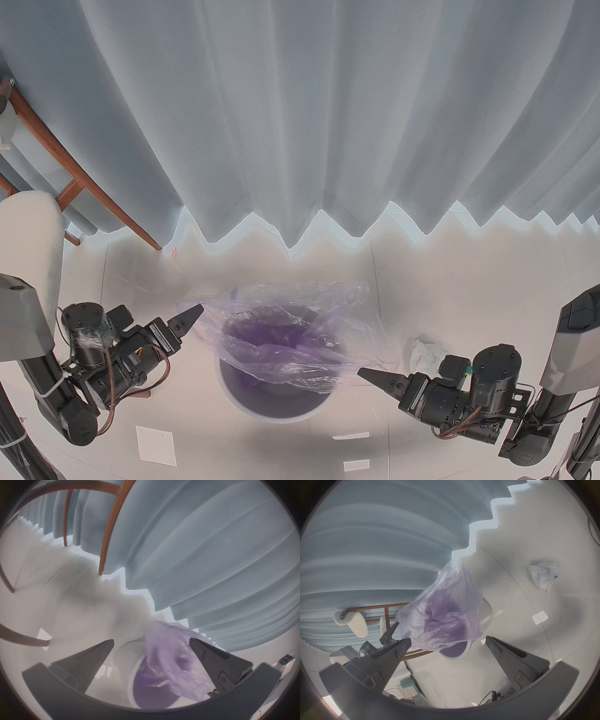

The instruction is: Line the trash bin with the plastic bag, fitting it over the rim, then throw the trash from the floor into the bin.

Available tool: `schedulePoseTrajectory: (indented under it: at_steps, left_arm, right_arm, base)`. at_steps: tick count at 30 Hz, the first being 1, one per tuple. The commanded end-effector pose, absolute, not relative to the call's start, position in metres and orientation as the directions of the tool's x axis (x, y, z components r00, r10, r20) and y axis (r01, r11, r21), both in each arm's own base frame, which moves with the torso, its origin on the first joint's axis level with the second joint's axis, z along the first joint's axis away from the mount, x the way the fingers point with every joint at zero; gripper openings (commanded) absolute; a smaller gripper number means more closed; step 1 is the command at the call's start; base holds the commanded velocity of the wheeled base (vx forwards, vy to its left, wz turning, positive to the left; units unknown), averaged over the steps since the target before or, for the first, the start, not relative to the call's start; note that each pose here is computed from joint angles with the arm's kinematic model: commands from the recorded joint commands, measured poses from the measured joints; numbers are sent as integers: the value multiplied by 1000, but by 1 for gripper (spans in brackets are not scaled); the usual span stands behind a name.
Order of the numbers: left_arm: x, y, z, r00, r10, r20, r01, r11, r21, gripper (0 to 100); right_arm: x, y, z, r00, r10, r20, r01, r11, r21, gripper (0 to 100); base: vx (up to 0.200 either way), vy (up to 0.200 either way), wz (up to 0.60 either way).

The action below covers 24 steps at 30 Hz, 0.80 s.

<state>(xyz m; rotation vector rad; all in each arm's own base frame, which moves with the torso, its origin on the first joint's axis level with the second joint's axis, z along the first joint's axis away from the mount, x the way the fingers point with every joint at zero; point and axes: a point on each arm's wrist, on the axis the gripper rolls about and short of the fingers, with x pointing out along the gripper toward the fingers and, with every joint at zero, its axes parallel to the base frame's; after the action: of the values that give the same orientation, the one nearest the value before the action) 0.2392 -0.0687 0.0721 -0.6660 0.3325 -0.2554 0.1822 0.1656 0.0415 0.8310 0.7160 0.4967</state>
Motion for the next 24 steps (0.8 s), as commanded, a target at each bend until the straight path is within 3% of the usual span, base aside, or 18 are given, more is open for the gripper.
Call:
schedulePoseTrajectory:
  at_steps: [1,8,11,13,17,24]
  left_arm:
    - [190,-61,129,875,-485,6,376,671,-639,100]
    - [155,-54,140,779,-623,67,530,599,-601,100]
    - [146,-53,147,733,-672,104,597,562,-572,100]
    - [144,-54,149,718,-686,120,616,545,-569,100]
    - [139,-63,157,655,-739,158,668,468,-579,100]
    - [114,-74,171,531,-812,243,767,338,-545,100]
  right_arm:
    - [165,160,44,646,672,-361,-157,580,799,100]
    - [153,163,64,596,752,-282,-238,500,833,100]
    - [142,160,64,477,827,-296,-213,436,874,100]
    - [141,162,61,448,841,-303,-190,421,887,100]
    - [142,177,52,416,849,-325,-182,428,885,100]
    - [145,221,26,448,816,-364,-178,481,858,100]
  base:
    - [0,0,0]
    - [0,0,0]
    - [0,0,0]
    - [0,0,0]
    - [0,0,0]
    - [0,0,0]
